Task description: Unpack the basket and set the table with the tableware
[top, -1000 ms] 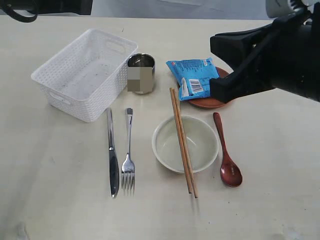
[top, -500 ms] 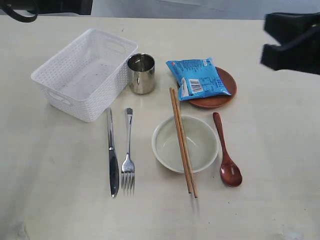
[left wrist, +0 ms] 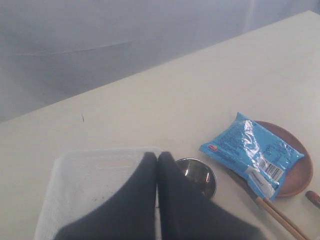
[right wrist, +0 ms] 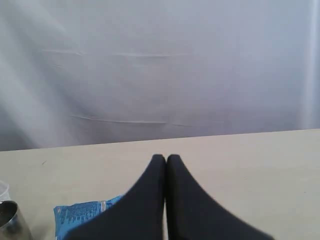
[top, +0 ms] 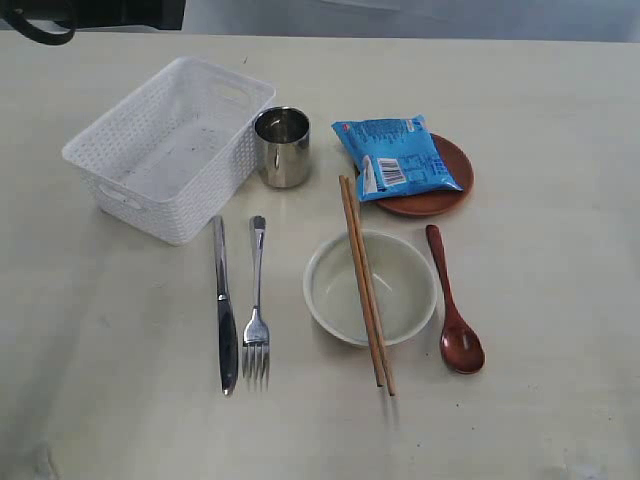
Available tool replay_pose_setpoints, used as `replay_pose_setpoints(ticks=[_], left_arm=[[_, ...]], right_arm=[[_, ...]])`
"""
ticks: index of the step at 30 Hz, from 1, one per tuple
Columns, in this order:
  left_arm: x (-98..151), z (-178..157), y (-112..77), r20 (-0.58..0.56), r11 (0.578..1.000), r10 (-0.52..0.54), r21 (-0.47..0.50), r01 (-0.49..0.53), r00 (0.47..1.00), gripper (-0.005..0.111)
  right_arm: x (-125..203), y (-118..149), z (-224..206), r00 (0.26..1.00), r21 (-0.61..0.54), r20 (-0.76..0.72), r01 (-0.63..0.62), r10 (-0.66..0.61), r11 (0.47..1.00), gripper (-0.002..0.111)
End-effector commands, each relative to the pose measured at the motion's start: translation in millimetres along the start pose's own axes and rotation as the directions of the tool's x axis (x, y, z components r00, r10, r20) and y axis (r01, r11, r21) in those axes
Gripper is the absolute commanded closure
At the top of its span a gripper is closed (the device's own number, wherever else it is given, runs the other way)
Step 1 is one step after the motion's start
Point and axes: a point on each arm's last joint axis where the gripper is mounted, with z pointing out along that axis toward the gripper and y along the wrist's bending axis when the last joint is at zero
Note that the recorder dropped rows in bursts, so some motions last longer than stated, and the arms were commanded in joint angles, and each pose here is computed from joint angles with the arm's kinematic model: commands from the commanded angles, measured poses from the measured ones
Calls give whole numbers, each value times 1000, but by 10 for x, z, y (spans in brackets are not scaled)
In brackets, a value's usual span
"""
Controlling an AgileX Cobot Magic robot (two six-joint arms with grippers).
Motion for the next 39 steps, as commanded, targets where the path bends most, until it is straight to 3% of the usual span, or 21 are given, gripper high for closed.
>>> replay_pose_setpoints(ticks=[1, 11, 17, 25, 32, 39], left_arm=[[-2, -23, 5, 8, 1000, -12, -7, 12, 1000, 107], [-2, -23, 5, 8, 1000, -12, -7, 12, 1000, 107], [-2, -23, 5, 8, 1000, -12, -7, 12, 1000, 107], [-4, -28, 2, 9, 1000, -11, -5, 12, 1000, 107], [-5, -28, 4, 10, 1000, -11, -7, 12, 1000, 107], [-5, -28, 4, 10, 1000, -11, -7, 12, 1000, 107]], right_arm=[[-46, -44, -129, 998, 37, 68, 6, -8, 999, 108], [-112, -80, -633, 964, 108, 265, -8, -21, 994, 108], [112, -140, -728, 986, 187, 105, 107, -128, 976, 108], [725, -229, -630, 966, 188, -67, 260, -252, 947, 108], [1161, -289, -531, 949, 164, -201, 275, -241, 947, 108], [1139, -276, -525, 960, 161, -170, 250, -223, 955, 108]])
